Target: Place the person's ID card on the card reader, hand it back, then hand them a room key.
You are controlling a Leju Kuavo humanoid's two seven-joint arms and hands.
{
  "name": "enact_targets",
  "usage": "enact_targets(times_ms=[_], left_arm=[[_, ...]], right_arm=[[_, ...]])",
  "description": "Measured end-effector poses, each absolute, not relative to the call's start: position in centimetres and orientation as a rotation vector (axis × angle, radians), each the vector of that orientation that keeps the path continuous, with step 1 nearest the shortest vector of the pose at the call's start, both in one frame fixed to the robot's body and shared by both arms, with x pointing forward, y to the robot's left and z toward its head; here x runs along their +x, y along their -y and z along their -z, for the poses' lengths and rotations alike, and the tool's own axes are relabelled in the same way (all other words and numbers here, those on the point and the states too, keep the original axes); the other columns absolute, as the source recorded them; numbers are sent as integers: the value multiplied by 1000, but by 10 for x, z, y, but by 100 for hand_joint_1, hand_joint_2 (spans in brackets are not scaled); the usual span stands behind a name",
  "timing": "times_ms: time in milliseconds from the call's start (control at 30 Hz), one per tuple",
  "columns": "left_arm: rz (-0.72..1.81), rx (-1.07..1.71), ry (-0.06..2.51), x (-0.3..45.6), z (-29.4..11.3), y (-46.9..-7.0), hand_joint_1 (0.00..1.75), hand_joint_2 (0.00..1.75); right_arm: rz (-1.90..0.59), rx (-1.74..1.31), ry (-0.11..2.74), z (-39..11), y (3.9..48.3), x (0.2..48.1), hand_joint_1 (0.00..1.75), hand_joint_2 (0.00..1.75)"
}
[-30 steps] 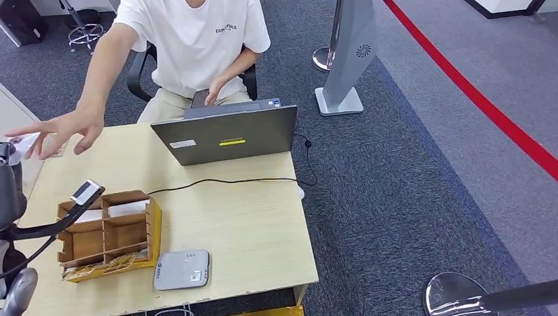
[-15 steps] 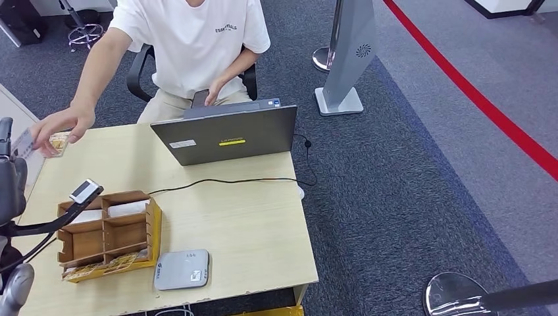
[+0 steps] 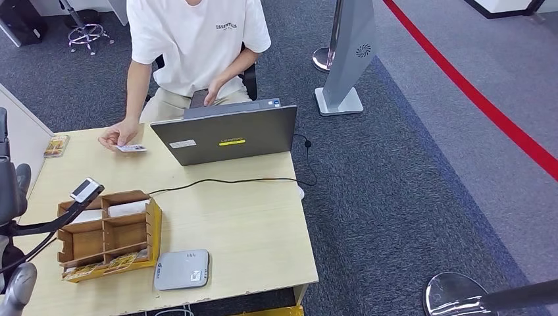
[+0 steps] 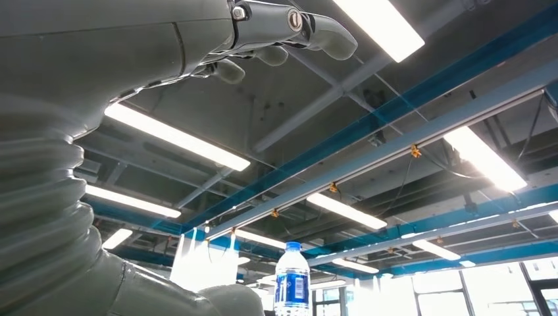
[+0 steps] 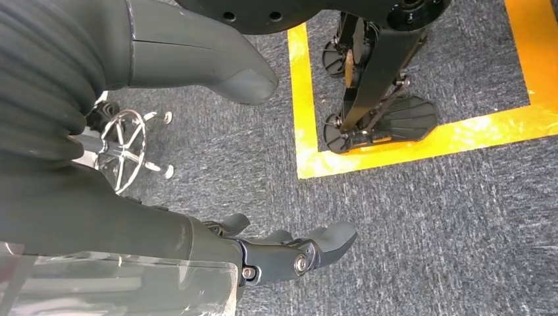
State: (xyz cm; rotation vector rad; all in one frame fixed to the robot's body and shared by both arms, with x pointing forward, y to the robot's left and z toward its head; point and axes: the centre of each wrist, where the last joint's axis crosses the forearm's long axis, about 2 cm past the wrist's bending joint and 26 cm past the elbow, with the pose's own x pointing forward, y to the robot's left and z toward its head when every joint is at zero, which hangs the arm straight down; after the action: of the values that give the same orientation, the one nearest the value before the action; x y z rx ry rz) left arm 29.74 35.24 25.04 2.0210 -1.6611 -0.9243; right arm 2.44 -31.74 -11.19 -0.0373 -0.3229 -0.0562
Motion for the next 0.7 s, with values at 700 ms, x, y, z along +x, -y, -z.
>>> enact_targets(times_ms=[700], left_arm=[[1082,1799,1791,254,-228,-303,0,175]], right_arm=[[103,-11,316,112,317,23,0,175]])
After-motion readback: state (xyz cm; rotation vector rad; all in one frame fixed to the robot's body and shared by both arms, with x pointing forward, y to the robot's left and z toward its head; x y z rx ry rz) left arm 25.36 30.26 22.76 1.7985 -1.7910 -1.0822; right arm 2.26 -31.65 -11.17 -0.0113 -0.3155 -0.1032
